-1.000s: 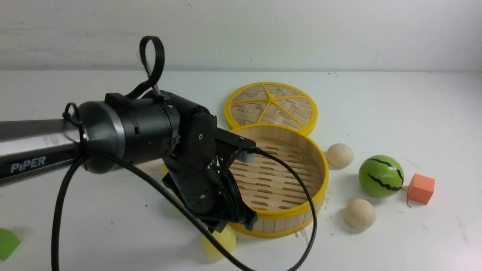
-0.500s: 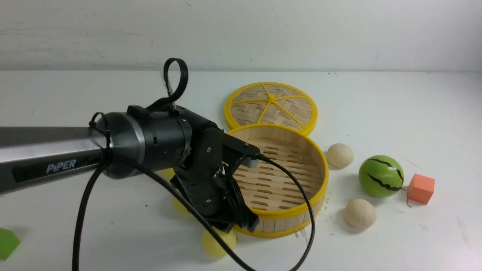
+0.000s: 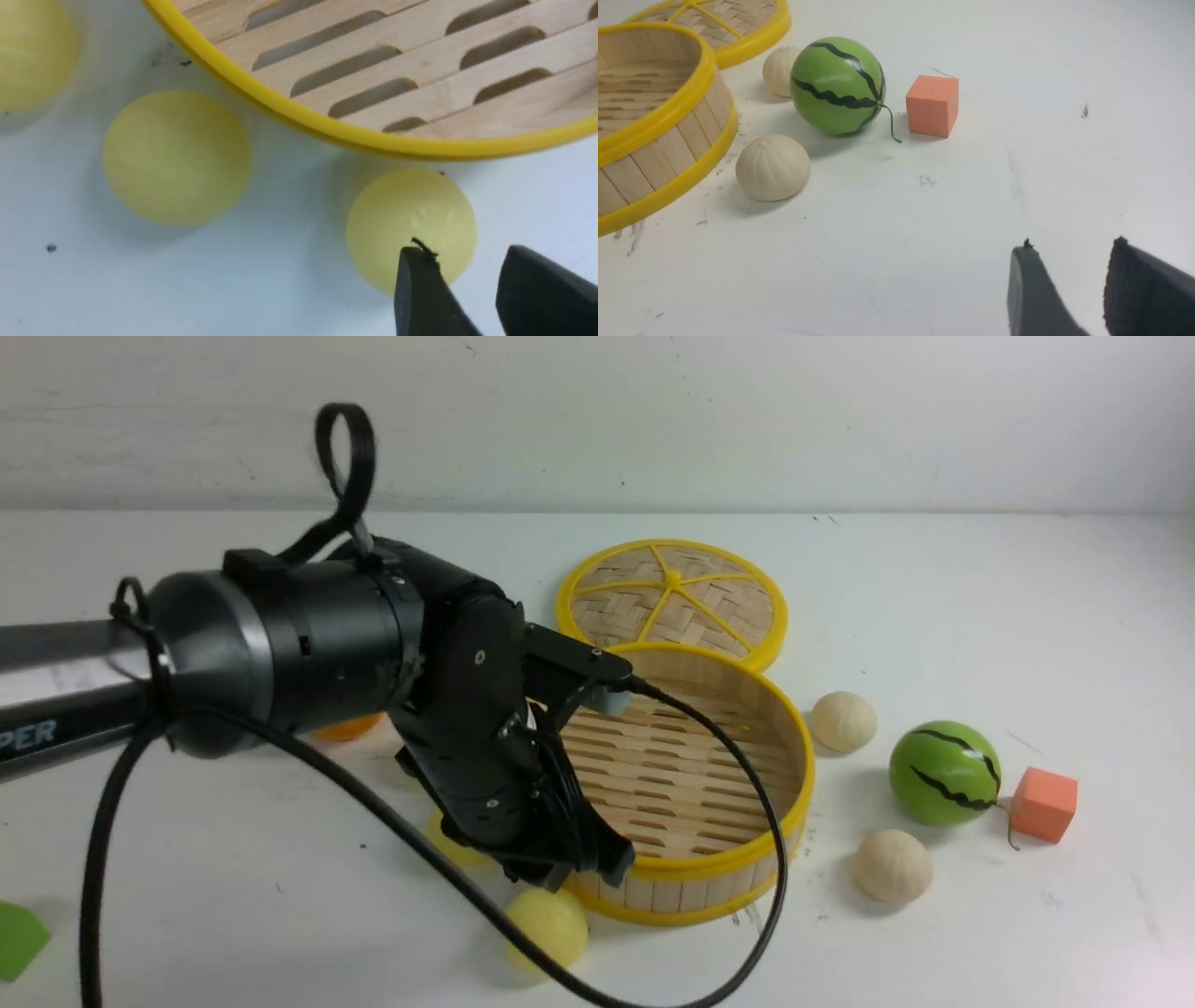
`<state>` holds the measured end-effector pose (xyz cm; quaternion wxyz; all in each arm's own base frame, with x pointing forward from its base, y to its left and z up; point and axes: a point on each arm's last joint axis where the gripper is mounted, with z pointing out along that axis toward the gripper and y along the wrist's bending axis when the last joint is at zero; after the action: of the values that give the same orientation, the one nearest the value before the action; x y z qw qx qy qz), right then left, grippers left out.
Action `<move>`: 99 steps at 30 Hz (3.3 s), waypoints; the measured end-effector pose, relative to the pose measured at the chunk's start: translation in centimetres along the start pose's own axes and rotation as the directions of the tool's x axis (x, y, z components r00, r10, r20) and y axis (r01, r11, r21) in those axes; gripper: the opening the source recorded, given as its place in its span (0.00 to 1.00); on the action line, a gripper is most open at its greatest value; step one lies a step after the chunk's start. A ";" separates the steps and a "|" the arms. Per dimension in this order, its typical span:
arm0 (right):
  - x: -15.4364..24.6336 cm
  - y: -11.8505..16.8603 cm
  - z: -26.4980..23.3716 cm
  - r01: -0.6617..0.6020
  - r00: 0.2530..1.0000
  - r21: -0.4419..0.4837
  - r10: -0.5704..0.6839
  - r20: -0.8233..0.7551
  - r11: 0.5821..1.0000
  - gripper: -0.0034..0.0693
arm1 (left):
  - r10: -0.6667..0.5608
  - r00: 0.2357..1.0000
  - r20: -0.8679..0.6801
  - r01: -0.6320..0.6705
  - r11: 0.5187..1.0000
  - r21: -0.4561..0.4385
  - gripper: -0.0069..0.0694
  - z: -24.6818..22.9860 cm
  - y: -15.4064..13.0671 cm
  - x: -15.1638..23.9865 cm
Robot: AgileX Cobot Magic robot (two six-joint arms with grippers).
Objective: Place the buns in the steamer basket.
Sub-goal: Use the left arm to grab a steamed stuffed bun, then use the left arm to put the steamed stuffed bun into the steamer
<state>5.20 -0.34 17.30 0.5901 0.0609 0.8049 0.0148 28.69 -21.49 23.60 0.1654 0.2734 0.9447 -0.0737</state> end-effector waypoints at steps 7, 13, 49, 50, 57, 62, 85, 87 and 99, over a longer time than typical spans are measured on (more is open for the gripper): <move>0.0 0.0 0.0 0.000 1.000 0.000 0.000 0.000 1.000 0.38 | -0.011 0.998 -0.066 0.012 1.000 0.013 0.40 1.0 -0.1 0.4; 0.0 0.0 0.0 0.000 1.000 0.000 0.000 0.000 1.000 0.38 | -0.012 0.993 -0.121 0.013 1.000 0.009 0.40 3.3 -0.1 0.6; 0.0 0.0 0.0 0.000 1.000 0.000 0.000 0.000 1.000 0.38 | 0.052 0.995 -0.083 -0.053 0.999 -0.002 0.36 4.7 0.1 0.2; 0.0 0.0 0.0 0.000 1.000 0.000 0.000 0.000 1.000 0.38 | 0.052 0.995 -0.083 -0.053 0.999 -0.002 0.33 4.7 0.1 0.2; 0.0 0.0 0.0 0.000 1.000 0.000 0.000 0.000 1.000 0.38 | 0.052 0.996 -0.078 -0.053 0.999 -0.002 0.11 4.8 0.1 0.1; 0.0 0.0 0.0 0.000 1.000 0.000 0.000 0.000 1.000 0.38 | 0.052 0.995 -0.090 -0.052 0.999 -0.002 0.12 5.5 0.1 0.1; 0.0 0.0 0.0 0.000 1.000 0.000 0.000 0.000 1.000 0.38 | 0.068 0.982 0.176 -0.083 0.993 0.079 0.07 -6.7 -1.2 -4.0; 0.0 0.0 0.0 0.000 1.000 0.000 0.000 0.000 1.000 0.38 | 0.083 0.982 0.168 -0.097 0.992 0.077 0.07 -5.5 -1.3 -5.4; 0.0 0.0 0.0 0.000 1.000 0.000 0.000 0.000 1.000 0.38 | 0.120 0.992 -0.024 -0.120 0.993 0.002 0.08 4.5 -0.5 -7.6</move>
<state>5.20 -0.34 17.30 0.5901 0.0609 0.8049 0.0148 35.70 -26.70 22.09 0.1579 0.3306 0.9285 -0.0606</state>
